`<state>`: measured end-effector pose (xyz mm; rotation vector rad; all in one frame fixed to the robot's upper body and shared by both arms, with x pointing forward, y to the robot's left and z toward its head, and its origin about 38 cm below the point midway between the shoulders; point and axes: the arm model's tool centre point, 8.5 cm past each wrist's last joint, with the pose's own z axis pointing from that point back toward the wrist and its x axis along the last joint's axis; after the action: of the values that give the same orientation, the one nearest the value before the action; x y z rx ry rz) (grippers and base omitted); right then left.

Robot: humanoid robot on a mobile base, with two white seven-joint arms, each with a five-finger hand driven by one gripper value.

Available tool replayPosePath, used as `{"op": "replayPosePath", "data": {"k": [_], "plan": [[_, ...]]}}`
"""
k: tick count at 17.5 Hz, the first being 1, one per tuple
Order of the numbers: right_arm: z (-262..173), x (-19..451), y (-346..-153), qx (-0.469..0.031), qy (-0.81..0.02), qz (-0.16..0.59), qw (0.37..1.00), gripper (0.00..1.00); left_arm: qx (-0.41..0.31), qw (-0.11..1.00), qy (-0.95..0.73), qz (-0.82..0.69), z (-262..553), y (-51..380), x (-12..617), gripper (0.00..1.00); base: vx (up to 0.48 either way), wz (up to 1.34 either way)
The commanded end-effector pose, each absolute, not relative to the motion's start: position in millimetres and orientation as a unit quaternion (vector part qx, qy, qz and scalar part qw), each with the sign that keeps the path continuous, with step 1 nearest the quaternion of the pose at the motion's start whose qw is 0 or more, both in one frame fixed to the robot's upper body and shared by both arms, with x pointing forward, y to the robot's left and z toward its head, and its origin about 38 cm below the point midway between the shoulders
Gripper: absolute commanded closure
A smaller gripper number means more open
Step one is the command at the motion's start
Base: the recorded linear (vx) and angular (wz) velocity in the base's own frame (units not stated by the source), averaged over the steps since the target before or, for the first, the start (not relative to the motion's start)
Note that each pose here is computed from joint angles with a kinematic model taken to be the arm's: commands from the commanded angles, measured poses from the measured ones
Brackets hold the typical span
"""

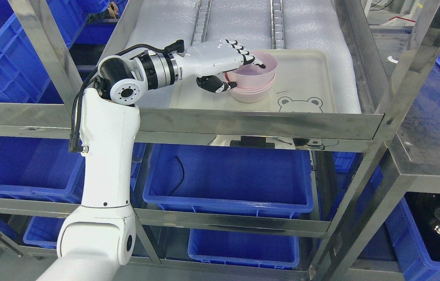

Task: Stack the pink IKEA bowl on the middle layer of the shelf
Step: 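Open the left hand and lift it away from the bowl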

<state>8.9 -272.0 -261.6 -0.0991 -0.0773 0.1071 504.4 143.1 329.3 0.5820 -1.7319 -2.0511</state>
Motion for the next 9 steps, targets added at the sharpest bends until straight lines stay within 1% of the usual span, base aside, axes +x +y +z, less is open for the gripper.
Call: {"op": "replayPosePath", "data": {"k": [1,3,4,6,7,9], "plan": [[-260.7,13.0,-283.2,-0.059,-0.045,0.054,0.996,0.0,0.197,0.178,-0.685,-0.679,371.2,161.2,502.9,0.06,0.0,0.0],[-260.7,13.0,-283.2,-0.059,-0.045,0.054,0.996,0.0,0.146,0.139,-0.751,-0.629,394.9,158.7,491.8,0.0,0.0,0.0],[-260.7,13.0,-283.2,-0.059,-0.045,0.054,0.996,0.0,0.122,0.122,-0.776,-0.607,403.7,157.7,486.5,0.0,0.0,0.0],[-260.7,12.0,-283.2,-0.059,-0.045,0.054,0.996,0.0,0.108,0.114,-0.793,-0.589,405.6,156.3,484.1,0.0,0.0,0.0],[-260.7,12.0,-283.2,-0.059,-0.045,0.054,0.996,0.0,0.103,0.11,-0.8,-0.581,403.0,149.6,482.9,0.0,0.0,0.0],[-260.7,12.9,-283.2,-0.059,-0.045,0.054,0.996,0.0,0.077,0.1,-0.817,-0.562,382.6,122.7,475.9,0.0,-0.02,0.0]]}}
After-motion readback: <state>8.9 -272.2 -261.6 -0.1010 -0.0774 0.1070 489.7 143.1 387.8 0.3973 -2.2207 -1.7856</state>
